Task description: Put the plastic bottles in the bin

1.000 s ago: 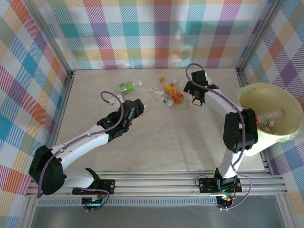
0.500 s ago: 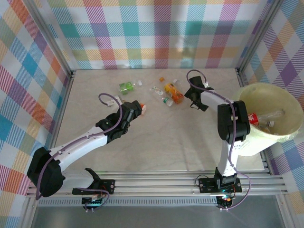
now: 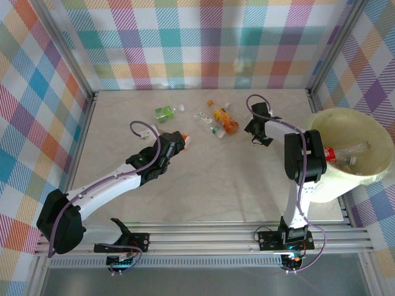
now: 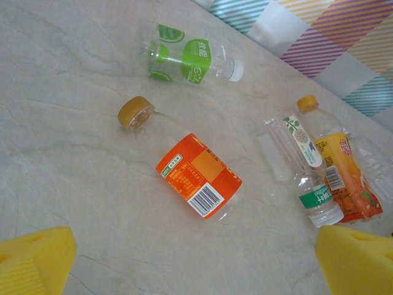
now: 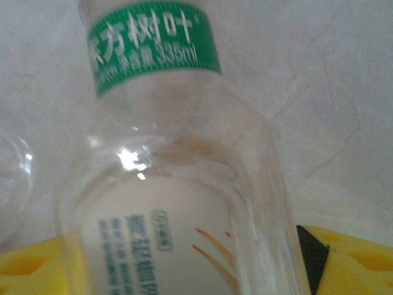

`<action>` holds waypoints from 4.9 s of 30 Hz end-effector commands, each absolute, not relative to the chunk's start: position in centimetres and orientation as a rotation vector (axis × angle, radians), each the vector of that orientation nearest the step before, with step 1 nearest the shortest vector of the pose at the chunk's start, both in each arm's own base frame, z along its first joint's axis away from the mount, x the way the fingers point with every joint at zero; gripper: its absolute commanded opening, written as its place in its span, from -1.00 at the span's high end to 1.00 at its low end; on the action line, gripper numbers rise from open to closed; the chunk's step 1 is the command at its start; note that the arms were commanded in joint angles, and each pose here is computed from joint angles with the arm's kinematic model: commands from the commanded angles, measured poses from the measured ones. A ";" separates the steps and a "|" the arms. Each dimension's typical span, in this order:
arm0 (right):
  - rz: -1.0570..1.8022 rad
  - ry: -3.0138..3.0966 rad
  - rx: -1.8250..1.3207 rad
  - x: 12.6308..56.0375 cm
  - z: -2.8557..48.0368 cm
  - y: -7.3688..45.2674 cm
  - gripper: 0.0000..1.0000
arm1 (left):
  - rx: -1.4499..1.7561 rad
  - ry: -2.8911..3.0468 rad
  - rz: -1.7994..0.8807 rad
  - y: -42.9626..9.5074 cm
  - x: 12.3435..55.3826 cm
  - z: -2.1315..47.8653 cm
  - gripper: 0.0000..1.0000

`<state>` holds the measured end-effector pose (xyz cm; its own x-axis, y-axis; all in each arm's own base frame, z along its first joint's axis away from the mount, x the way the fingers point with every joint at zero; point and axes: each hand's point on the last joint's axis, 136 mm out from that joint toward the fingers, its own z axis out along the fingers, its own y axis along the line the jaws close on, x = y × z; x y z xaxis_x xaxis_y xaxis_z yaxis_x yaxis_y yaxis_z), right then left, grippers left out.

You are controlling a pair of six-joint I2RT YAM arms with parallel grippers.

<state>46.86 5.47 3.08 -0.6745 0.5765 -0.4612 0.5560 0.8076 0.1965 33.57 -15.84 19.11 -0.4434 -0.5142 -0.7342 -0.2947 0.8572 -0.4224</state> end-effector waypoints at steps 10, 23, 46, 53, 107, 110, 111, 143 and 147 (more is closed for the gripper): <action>0.217 2.461 0.400 46.2 8.9 8.2 -0.15 | -0.465 2.085 -0.421 -18.5 34.3 20.2 -1.00; 0.390 2.318 0.072 42.7 19.6 11.9 0.16 | -0.362 2.091 -0.527 -21.5 35.4 21.0 -1.00; -0.087 1.867 0.102 34.2 40.9 1.5 0.24 | -0.355 2.103 -0.525 -22.1 35.8 21.0 -1.00; -0.395 1.762 0.252 30.7 43.3 -5.0 0.26 | -0.342 2.126 -0.535 -22.6 36.0 20.9 -1.00; -0.465 1.793 0.695 25.1 36.0 -14.6 -0.99 | -0.406 2.233 -0.481 -22.8 35.9 19.4 -1.00; -0.334 1.820 0.638 26.7 36.1 -12.4 -0.99 | -0.457 2.254 -0.416 -21.9 35.8 18.6 -1.00; -0.287 1.826 0.621 27.1 36.1 -11.5 -0.99 | -0.477 2.257 -0.392 -21.5 35.8 18.4 -1.00; 0.617 1.923 -0.273 32.8 35.6 14.8 -0.99 | -1.155 2.316 -0.306 -14.1 43.3 10.8 -1.00; 0.616 1.937 -0.318 32.6 35.2 15.9 -0.99 | -1.277 2.312 -0.340 -14.3 45.4 8.9 -0.99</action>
